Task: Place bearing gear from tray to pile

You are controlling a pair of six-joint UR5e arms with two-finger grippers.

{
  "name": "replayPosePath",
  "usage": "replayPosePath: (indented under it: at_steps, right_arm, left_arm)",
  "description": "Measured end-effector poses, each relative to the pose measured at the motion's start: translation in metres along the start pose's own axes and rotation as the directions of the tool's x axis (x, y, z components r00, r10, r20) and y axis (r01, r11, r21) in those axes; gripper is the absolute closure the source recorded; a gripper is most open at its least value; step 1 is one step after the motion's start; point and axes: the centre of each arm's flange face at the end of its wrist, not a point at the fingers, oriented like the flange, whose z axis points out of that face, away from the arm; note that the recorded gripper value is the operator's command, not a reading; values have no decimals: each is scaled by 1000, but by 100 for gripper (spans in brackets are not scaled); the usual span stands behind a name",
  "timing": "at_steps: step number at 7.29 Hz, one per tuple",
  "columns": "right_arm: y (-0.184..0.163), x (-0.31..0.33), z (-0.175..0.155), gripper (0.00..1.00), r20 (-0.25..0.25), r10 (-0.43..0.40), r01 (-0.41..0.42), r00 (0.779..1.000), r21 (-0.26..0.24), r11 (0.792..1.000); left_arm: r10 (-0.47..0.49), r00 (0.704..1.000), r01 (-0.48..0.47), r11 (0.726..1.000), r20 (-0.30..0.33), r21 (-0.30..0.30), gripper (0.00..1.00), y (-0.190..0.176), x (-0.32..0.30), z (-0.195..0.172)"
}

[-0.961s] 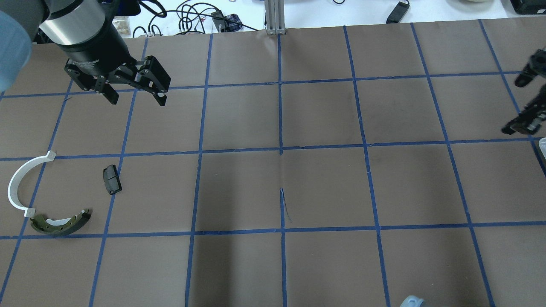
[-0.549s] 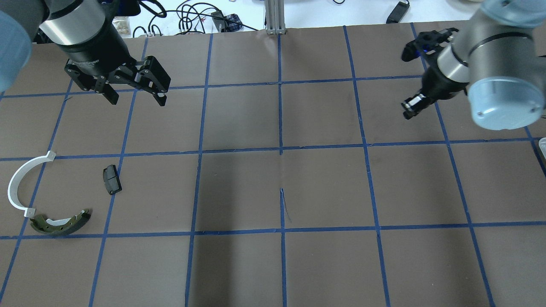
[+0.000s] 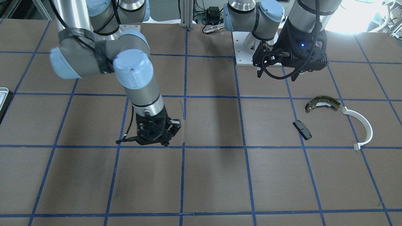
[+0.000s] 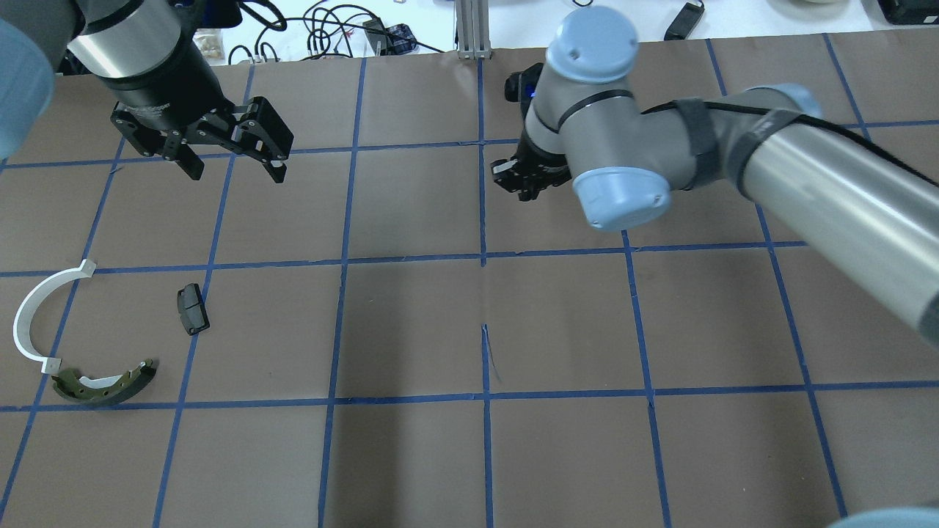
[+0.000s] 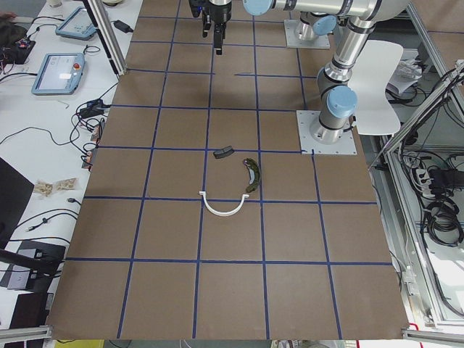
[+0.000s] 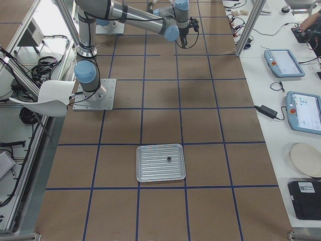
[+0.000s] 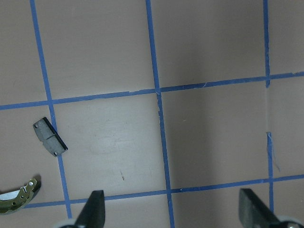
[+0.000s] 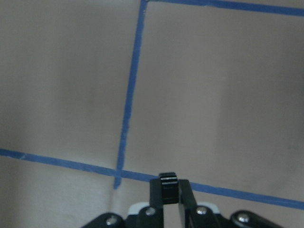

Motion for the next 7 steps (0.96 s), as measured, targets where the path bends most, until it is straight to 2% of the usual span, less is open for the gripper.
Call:
replayPosePath:
  at_steps: [1,2,4,5,6,7]
  right_arm:
    - [-5,-28,27,60,-2,25,-25,1000,-10,1000]
    - [-8,-39,43,1,-15,31,-32,999,-17,999]
    - [-7,-43,55,0,-40,24,-26,999,-36,999]
    - [-11,-38,49,0,-52,6,-9,999,-44,999]
    - [-21,-17,26,0,-79,-33,28,996,-59,998]
    - [-30,28,-19,0,-106,-94,84,990,-93,992]
  left_arm:
    - [-1,1000,1,1000,0,0,0,0,0,0]
    - [-1,1000,1,1000,0,1,0,0,0,0]
    - [-2,1000,2,1000,-1,1,0,0,0,-1]
    - [1,1000,-1,1000,-3,0,0,-1,3,0]
    - [15,1000,-15,1000,-1,-4,0,-4,11,3]
    - [16,1000,-16,1000,-1,-10,0,-8,21,7]
